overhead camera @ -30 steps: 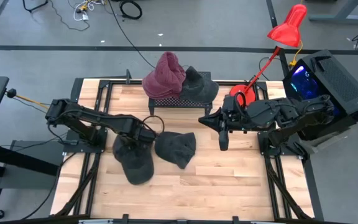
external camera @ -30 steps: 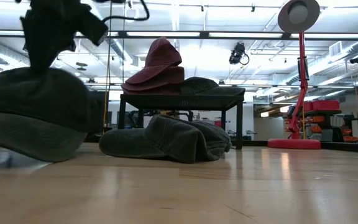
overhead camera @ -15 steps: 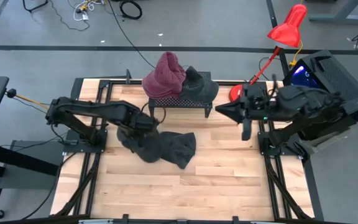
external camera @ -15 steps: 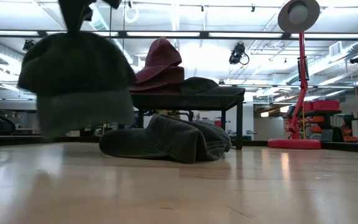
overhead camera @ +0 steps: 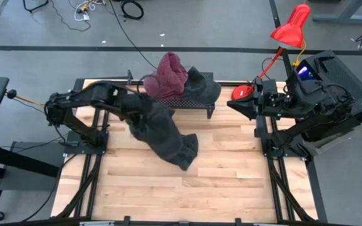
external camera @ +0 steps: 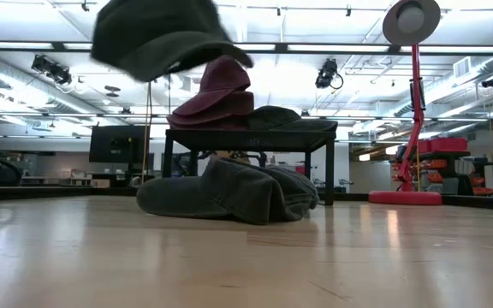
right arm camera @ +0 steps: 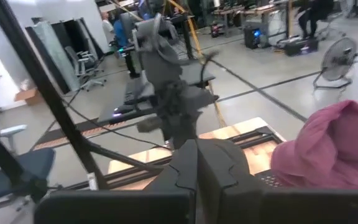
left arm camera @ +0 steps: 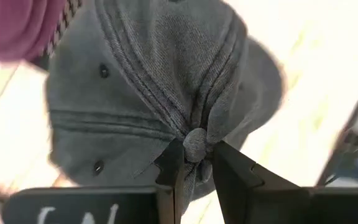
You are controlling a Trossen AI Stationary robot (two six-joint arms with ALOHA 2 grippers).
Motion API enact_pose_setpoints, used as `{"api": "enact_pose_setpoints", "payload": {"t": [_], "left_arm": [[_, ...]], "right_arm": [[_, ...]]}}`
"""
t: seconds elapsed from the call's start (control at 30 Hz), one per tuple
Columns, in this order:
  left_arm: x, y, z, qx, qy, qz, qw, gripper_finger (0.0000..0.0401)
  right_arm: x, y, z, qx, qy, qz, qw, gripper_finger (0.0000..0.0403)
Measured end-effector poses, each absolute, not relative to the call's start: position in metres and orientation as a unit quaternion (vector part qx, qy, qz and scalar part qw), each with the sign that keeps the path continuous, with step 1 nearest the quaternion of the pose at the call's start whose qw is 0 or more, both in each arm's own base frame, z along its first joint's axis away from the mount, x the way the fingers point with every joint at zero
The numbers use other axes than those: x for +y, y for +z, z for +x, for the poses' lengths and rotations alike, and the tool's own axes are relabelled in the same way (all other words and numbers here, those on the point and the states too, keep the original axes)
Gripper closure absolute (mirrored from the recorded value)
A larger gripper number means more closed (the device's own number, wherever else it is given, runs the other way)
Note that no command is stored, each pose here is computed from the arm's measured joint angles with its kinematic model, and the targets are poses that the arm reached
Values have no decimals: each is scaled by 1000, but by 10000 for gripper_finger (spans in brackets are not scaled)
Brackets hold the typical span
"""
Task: Pick & Place hat
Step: Put the left black cap on top of the black cap on the shelf
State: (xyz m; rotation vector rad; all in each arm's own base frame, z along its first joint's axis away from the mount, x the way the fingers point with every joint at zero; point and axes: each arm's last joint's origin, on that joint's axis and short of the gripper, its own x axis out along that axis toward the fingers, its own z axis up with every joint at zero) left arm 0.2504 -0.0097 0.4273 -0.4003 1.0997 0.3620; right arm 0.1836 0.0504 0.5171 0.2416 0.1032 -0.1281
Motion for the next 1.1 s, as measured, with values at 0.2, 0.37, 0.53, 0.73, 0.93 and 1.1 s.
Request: {"api": "enact_pose_setpoints", "payload": {"t": [0.2, 0.37, 0.53, 0.73, 0.93, 1.1], "left_arm": [[-3, 460, 250, 425, 157, -217, 864, 330], [2, 479, 250, 362, 144, -227, 893, 334], [9, 494, 261, 284, 101, -245, 922, 331], [19, 506, 273, 210, 62, -258, 941, 330], [34, 514, 280, 155, 56, -263, 951, 329], [51, 522, 286, 102, 67, -262, 957, 329]], "right_arm": [[50, 516, 183, 55, -75, 106, 990, 396], [50, 515, 183, 59, -74, 104, 990, 396], [50, 515, 183, 60, -74, 104, 990, 396], [49, 515, 183, 60, -74, 104, 990, 396], [46, 518, 177, 49, -93, 105, 989, 396], [43, 523, 171, 30, -107, 107, 988, 396]]}}
